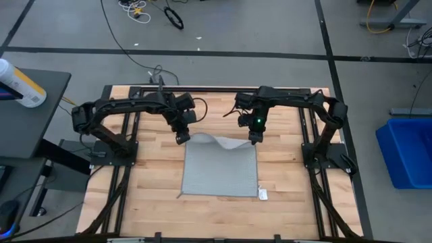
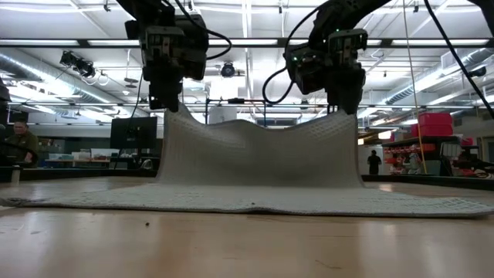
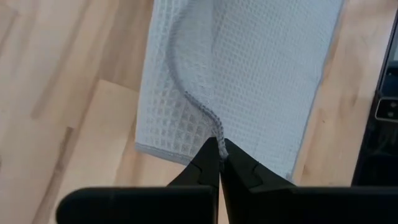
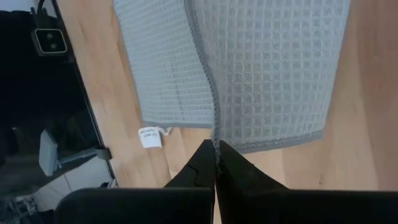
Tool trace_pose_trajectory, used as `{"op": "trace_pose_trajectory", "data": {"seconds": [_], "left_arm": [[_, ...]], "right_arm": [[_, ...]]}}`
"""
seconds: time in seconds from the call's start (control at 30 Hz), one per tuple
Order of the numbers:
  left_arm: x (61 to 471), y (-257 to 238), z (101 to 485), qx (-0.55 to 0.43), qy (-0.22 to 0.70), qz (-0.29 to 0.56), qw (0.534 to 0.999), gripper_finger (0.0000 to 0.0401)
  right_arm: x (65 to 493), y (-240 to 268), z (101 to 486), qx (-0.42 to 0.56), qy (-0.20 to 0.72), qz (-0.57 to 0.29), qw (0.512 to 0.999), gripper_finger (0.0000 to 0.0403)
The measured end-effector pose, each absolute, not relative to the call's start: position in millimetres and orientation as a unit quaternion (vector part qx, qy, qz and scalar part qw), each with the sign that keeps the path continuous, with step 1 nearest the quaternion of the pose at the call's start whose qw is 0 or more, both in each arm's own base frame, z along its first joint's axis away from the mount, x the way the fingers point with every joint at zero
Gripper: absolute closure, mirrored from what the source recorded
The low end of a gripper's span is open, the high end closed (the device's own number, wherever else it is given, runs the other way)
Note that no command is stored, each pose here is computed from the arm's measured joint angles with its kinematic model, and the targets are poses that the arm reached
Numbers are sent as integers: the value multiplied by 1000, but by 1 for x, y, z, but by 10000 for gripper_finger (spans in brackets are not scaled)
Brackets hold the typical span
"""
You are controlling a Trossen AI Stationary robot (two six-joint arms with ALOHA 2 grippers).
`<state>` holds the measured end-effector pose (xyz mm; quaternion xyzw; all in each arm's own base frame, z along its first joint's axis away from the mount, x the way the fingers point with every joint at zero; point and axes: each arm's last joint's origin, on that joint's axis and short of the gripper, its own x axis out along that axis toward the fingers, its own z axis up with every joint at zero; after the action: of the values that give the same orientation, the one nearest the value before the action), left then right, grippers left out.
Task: Fold microfiber towels
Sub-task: Fold the gray microfiber towel
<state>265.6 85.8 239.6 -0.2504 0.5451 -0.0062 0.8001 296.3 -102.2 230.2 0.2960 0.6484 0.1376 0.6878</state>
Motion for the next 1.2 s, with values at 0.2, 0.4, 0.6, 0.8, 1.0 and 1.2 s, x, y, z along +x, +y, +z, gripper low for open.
{"op": "trace_pose_trajectory", "data": {"seconds": [0.2,0.4,0.6,0.8,1.0,1.2], "left_arm": [[268,70,239,-235,563,-22,792,399],[269,56,238,-227,578,-29,784,399],[272,44,238,-223,584,-36,780,399],[274,29,238,-225,590,-42,775,399],[277,15,237,-224,589,-52,774,399],[273,1,214,-252,594,-52,762,399]], "right_arm": [[297,-92,231,293,660,145,676,403],[300,-84,231,291,666,147,670,403],[303,-72,231,283,673,156,665,403],[306,-55,231,278,681,168,656,403],[309,-35,231,265,691,182,648,403],[313,-19,231,257,694,185,647,403]]}}
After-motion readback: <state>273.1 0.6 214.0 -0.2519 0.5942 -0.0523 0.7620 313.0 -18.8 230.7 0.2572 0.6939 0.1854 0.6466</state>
